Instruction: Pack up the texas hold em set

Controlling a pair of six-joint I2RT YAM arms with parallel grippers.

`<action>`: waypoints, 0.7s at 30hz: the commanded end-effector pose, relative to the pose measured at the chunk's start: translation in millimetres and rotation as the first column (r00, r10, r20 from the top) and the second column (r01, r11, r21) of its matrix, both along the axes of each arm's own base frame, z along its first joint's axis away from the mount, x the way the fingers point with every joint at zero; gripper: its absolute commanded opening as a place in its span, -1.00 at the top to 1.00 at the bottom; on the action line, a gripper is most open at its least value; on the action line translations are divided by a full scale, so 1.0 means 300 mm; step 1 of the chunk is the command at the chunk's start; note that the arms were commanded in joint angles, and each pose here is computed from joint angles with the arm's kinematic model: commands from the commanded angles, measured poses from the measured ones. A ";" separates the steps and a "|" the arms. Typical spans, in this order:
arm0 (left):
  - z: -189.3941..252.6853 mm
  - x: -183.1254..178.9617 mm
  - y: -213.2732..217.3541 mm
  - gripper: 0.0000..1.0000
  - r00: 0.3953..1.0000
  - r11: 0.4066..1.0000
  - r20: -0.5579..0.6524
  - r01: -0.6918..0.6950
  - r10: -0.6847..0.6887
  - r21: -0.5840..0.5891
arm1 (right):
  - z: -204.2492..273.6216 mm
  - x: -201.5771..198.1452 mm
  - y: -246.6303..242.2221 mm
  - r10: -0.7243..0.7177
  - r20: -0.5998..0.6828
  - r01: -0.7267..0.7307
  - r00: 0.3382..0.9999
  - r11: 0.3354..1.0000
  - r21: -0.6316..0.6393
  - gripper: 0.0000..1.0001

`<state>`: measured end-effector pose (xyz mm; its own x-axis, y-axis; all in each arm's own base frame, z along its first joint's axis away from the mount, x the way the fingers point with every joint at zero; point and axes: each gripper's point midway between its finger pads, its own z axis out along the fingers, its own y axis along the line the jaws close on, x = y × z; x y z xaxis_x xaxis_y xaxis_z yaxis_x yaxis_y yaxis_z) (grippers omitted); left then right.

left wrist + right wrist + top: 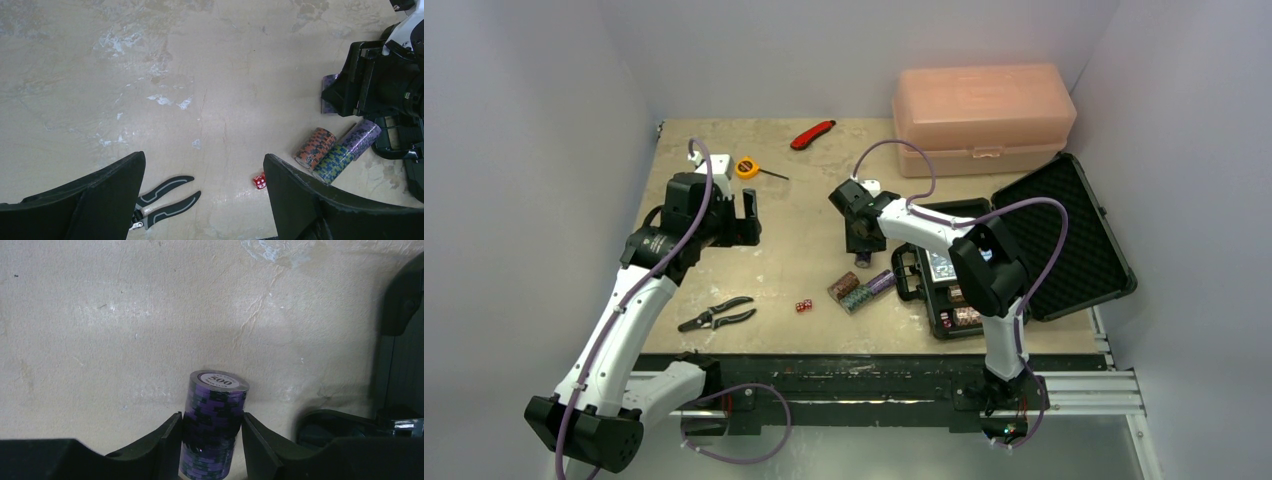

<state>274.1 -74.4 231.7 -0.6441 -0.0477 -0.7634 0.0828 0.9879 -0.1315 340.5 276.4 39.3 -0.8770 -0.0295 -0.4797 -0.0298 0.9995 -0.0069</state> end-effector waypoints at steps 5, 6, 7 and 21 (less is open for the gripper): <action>0.060 0.021 0.000 -0.75 0.998 1.000 0.054 0.010 -0.011 0.015 | 0.028 0.034 0.038 0.118 0.053 -0.118 0.992 0.993 0.002 0.25; 0.058 0.022 0.000 -0.75 0.999 1.000 0.052 0.011 -0.011 0.015 | 0.033 0.037 0.038 0.131 0.061 -0.131 0.990 0.991 -0.005 0.25; 0.058 0.023 0.000 -0.75 0.999 1.000 0.052 0.010 -0.011 0.015 | 0.036 0.037 0.034 0.138 0.064 -0.137 0.988 0.990 -0.013 0.24; 0.056 0.025 0.000 -0.75 0.999 1.000 0.048 0.010 -0.010 0.017 | 0.034 0.025 0.007 0.121 0.059 -0.118 0.991 0.992 -0.050 -0.15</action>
<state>274.0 -74.4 228.4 -0.6547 -0.0443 -0.7546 0.0812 0.9884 -0.1285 344.7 279.9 40.0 -0.8507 -0.1621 -0.5001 -0.1594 0.9860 -0.0485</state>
